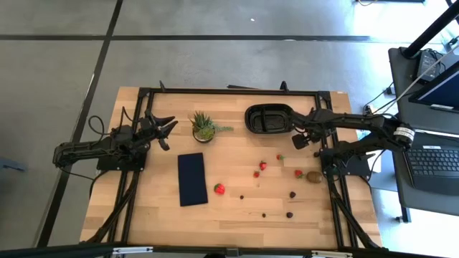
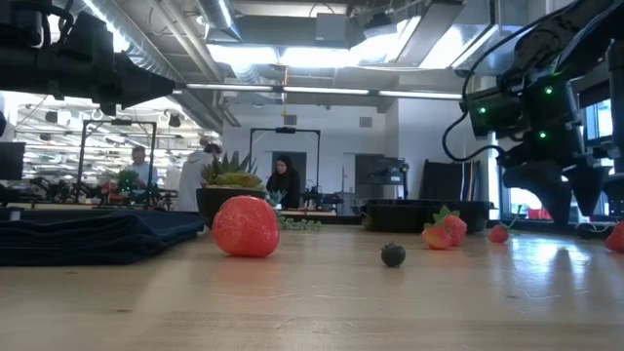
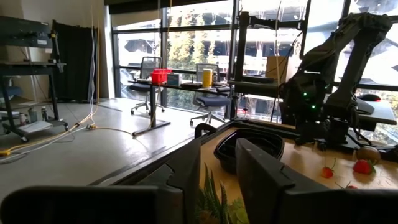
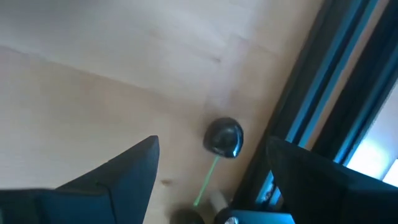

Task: Pick and placing Produce into tupperware
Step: Put the top black cherry into the black container

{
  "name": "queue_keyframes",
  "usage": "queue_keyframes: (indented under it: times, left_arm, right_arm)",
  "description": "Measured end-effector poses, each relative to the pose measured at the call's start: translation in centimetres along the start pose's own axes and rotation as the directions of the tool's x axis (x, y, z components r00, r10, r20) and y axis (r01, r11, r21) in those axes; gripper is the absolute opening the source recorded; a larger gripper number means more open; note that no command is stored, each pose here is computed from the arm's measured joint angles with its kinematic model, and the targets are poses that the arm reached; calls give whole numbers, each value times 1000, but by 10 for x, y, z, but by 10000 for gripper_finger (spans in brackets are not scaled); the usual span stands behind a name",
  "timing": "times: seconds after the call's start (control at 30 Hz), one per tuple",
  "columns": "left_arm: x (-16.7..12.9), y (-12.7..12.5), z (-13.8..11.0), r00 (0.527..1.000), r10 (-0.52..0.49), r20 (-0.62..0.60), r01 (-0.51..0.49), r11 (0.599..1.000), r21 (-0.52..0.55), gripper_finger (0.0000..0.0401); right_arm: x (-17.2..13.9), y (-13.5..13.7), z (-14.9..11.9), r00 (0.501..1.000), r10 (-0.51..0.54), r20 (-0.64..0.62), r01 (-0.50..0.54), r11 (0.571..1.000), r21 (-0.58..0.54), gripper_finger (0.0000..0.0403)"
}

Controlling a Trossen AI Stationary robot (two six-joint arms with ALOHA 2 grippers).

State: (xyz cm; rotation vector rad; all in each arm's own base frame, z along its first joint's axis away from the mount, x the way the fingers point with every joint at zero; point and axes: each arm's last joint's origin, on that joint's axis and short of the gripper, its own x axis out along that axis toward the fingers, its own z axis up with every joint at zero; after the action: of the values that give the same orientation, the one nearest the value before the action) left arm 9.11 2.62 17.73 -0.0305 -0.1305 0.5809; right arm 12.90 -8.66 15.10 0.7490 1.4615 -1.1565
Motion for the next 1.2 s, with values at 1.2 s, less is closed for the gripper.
queue_keyframes:
  times: [1.2]
  left_arm:
    - [0, 0, 0, 1000, 0, 0, 0, 1000, 26, 34]
  right_arm:
    - [20, 4, 8, 994, -27, -109, 32, 999, 44, 298]
